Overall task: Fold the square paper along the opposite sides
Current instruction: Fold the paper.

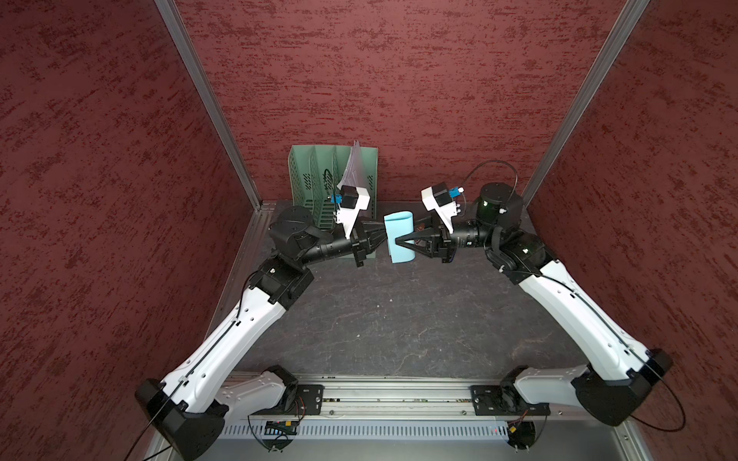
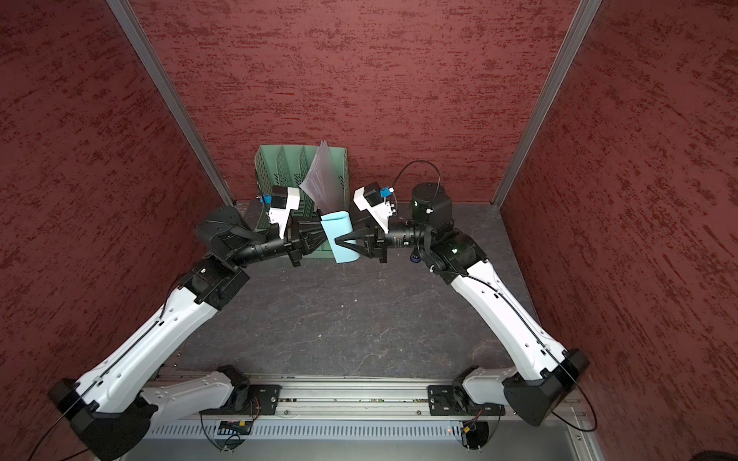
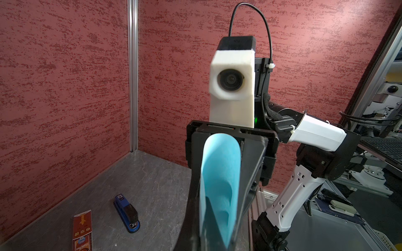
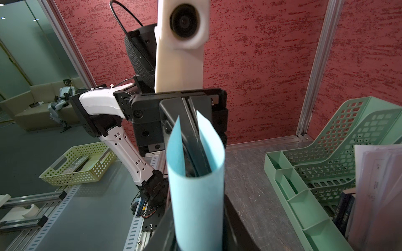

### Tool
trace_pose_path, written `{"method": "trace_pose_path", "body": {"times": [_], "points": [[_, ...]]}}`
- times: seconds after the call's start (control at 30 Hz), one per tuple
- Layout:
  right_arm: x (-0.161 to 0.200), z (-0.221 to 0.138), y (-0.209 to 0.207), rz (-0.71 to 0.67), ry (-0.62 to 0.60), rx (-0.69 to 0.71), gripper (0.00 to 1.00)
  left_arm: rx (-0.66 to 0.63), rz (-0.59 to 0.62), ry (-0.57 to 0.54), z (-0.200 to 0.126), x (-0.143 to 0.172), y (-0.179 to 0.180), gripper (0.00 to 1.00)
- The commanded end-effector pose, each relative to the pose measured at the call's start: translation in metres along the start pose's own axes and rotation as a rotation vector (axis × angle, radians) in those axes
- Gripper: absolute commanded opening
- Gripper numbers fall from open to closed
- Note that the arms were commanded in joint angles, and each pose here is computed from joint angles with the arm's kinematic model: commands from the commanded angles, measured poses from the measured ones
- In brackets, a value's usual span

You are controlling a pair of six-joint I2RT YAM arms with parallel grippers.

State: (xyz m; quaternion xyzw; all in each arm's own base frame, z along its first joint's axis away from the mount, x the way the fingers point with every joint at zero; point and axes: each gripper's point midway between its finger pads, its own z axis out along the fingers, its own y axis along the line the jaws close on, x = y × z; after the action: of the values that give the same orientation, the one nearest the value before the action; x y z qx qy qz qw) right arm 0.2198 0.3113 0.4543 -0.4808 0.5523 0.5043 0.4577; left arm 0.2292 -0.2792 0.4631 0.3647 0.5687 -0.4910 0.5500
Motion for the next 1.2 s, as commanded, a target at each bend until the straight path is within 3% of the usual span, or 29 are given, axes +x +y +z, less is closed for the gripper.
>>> {"method": "trace_pose_path", "body": {"times": [0.0, 0.37, 0.43, 0.53, 0.67, 0.7, 0.83, 0.97, 1.0, 1.03, 1.17], "points": [[-0.023, -0.001, 0.011, -0.090, -0.061, -0.019, 0.29, 0.010, -0.058, 0.059, 0.005, 0.023, 0.002, 0.00], [-0.024, 0.000, 0.010, -0.093, -0.070, -0.025, 0.19, 0.006, -0.062, 0.062, 0.005, 0.025, 0.004, 0.00], [-0.024, 0.000, 0.010, -0.091, -0.071, -0.026, 0.17, 0.005, -0.062, 0.062, 0.005, 0.025, 0.004, 0.04], [-0.025, -0.001, 0.011, -0.095, -0.075, -0.026, 0.13, 0.005, -0.061, 0.061, 0.005, 0.025, 0.004, 0.21], [-0.025, 0.000, 0.010, -0.093, -0.074, -0.025, 0.13, -0.005, -0.056, 0.052, 0.003, 0.023, 0.004, 0.64], [-0.025, 0.000, 0.010, -0.092, -0.074, -0.024, 0.13, -0.008, -0.057, 0.051, 0.002, 0.024, 0.005, 0.69], [-0.024, -0.001, 0.010, -0.091, -0.072, -0.020, 0.13, -0.022, -0.050, 0.036, -0.003, 0.020, 0.007, 0.80], [-0.022, -0.001, 0.010, -0.091, -0.069, -0.018, 0.13, -0.047, -0.039, 0.021, -0.012, 0.015, 0.010, 0.85], [-0.022, -0.001, 0.010, -0.092, -0.069, -0.018, 0.13, -0.051, -0.035, 0.017, -0.015, 0.014, 0.010, 0.97], [-0.021, -0.001, 0.010, -0.090, -0.068, -0.017, 0.13, -0.058, -0.030, 0.012, -0.018, 0.011, 0.010, 1.00], [-0.019, -0.001, 0.009, -0.085, -0.064, -0.013, 0.13, -0.080, -0.002, -0.007, -0.031, 0.002, 0.008, 1.00]]}}
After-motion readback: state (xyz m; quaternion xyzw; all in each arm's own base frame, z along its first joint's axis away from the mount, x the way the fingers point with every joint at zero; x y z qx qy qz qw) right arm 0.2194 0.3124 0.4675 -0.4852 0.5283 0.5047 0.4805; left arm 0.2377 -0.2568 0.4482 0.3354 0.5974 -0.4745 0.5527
